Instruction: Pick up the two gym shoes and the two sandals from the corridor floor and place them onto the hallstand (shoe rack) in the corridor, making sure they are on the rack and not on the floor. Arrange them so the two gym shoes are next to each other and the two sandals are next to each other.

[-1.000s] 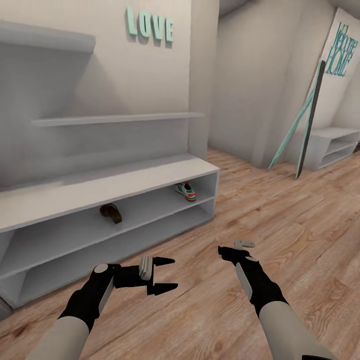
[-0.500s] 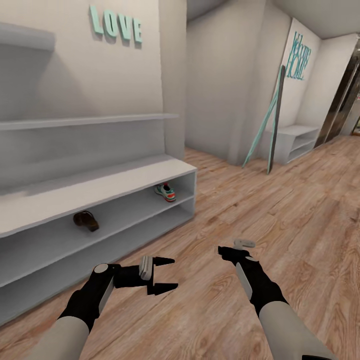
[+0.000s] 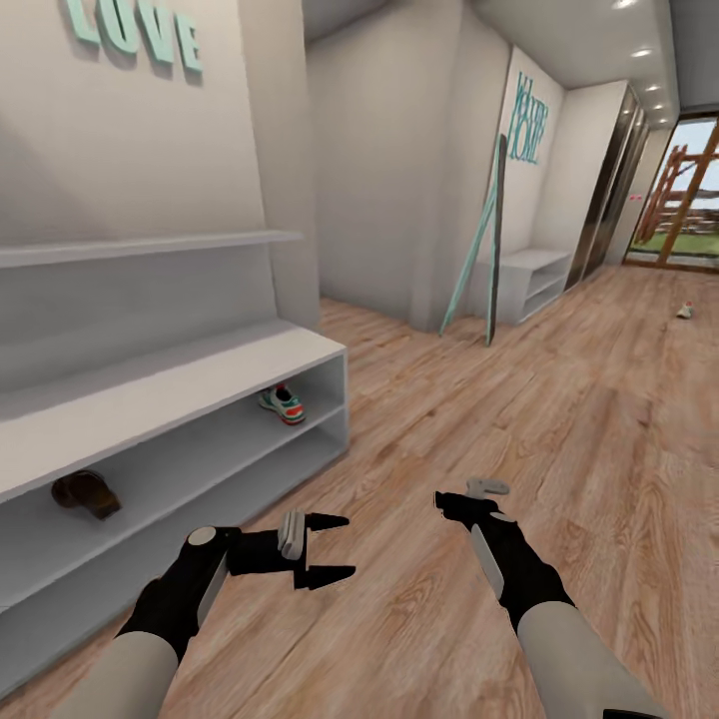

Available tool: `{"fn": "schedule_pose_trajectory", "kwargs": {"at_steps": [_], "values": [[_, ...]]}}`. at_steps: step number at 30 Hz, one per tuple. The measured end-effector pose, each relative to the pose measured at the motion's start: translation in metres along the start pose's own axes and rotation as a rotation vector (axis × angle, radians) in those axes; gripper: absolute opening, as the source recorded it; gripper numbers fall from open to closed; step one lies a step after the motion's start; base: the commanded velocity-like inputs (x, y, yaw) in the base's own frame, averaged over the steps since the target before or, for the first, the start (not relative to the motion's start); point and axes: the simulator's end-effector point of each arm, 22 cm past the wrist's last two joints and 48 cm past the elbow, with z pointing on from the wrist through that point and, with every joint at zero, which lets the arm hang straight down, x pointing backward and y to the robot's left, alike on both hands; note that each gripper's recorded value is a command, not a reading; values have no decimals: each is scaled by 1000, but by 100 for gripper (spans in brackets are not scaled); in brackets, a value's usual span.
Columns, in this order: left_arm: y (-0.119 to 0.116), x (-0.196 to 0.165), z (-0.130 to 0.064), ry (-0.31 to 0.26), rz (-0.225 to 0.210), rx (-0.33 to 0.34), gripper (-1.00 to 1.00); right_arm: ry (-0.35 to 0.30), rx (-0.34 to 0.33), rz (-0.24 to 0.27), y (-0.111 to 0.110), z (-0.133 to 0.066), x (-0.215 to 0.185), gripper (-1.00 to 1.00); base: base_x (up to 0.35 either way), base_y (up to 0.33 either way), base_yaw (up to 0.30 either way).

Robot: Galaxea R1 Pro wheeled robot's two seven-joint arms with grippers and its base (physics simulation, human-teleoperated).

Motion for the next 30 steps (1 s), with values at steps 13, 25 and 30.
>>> {"fn": "schedule_pose_trajectory", "kwargs": {"at_steps": [13,25,30], "values": [[1,-1,0,-2,0,-4,100,-2,0,0,0,0,-1,100,347,0,-291],[12,-4,-13,-19,-4,-47,100,-3,1,0,-1,0,-1,100,347,0,-292],[32,-12,-43,-64,-13,-132,100,-3,1,0,-1,-1,-2,100,347,0,-292]]}}
